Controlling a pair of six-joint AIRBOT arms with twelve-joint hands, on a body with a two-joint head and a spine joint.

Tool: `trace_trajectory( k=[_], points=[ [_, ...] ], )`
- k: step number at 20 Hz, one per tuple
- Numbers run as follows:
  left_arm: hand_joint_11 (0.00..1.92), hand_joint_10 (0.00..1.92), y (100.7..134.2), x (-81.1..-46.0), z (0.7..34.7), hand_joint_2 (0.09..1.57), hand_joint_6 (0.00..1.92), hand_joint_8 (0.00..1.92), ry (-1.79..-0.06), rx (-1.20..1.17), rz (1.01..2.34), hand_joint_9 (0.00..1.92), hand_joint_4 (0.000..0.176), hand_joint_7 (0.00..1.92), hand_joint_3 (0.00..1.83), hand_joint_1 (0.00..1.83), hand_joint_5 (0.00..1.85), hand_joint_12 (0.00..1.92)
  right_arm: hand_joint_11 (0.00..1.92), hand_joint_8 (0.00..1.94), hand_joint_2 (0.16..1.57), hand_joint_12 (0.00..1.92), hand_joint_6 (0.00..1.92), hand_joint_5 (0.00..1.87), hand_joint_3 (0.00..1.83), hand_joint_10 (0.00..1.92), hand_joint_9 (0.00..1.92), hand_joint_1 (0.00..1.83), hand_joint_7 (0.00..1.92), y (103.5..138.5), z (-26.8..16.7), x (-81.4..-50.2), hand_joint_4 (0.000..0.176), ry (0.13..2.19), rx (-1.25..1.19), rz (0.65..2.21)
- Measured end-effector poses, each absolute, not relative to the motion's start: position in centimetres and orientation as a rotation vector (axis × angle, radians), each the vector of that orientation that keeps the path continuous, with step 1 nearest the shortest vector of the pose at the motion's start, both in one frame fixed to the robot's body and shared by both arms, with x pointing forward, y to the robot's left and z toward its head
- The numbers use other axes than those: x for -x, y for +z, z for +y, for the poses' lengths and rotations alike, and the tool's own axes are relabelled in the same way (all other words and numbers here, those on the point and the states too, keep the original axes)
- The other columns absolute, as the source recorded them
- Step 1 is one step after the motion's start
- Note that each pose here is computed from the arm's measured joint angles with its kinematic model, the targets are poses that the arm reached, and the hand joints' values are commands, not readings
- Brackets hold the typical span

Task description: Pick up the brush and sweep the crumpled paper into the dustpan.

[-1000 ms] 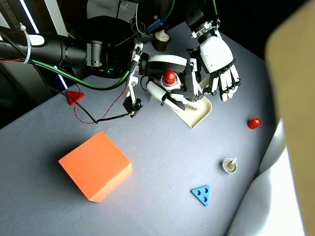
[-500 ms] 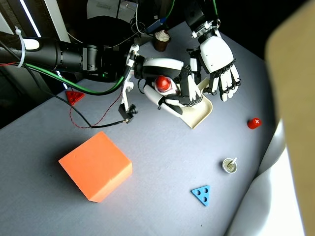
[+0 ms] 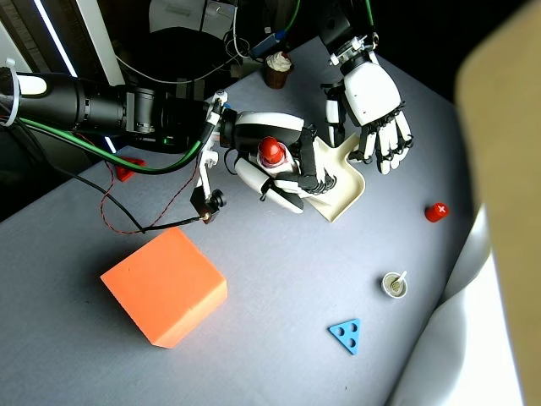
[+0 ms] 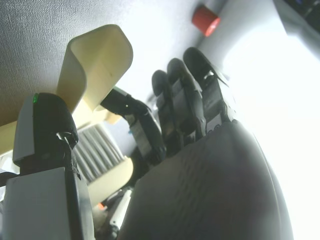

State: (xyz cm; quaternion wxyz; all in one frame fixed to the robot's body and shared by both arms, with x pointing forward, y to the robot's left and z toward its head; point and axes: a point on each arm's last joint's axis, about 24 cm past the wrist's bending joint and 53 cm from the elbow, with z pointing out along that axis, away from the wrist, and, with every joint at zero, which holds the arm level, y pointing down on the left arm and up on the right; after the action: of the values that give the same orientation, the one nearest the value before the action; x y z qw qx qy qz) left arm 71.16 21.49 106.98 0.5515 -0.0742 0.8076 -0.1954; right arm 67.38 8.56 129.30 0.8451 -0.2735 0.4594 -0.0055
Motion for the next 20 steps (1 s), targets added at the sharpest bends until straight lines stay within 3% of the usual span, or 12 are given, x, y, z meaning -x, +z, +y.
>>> trace_trajectory(
  k=[2, 9, 20],
  points=[
    [0.01, 0.00, 107.0, -71.2, 21.5, 1.16, 1.10, 0.00, -0.462, 0.176, 1.910, 0.32, 0.000, 0.37, 0.00, 1.07, 0.90, 0.77, 1.33, 1.94, 1.23, 1.92, 1.92, 0.83, 0.00, 1.92, 1.18, 1.52, 0.81, 129.6, 8.9, -67.6, 0.000, -0.012, 0.573, 0.965],
    [0.02, 0.00, 106.8, -71.1, 21.3, 1.15, 1.08, 0.00, -0.466, 0.177, 1.912, 0.33, 0.000, 0.38, 0.00, 1.08, 0.92, 0.74, 1.37, 1.94, 1.20, 1.92, 1.92, 0.86, 0.00, 1.92, 1.21, 1.53, 0.91, 132.8, 10.5, -67.3, 0.000, 0.092, 0.479, 0.940],
    [0.02, 0.00, 106.9, -71.1, 21.3, 1.15, 1.10, 0.00, -0.466, 0.178, 1.911, 0.32, 0.000, 0.38, 0.00, 1.07, 0.91, 0.72, 1.36, 1.94, 1.22, 1.92, 1.92, 0.87, 0.00, 1.92, 1.18, 1.52, 0.85, 131.4, 8.2, -68.1, 0.000, 0.072, 0.463, 0.979]
  ],
)
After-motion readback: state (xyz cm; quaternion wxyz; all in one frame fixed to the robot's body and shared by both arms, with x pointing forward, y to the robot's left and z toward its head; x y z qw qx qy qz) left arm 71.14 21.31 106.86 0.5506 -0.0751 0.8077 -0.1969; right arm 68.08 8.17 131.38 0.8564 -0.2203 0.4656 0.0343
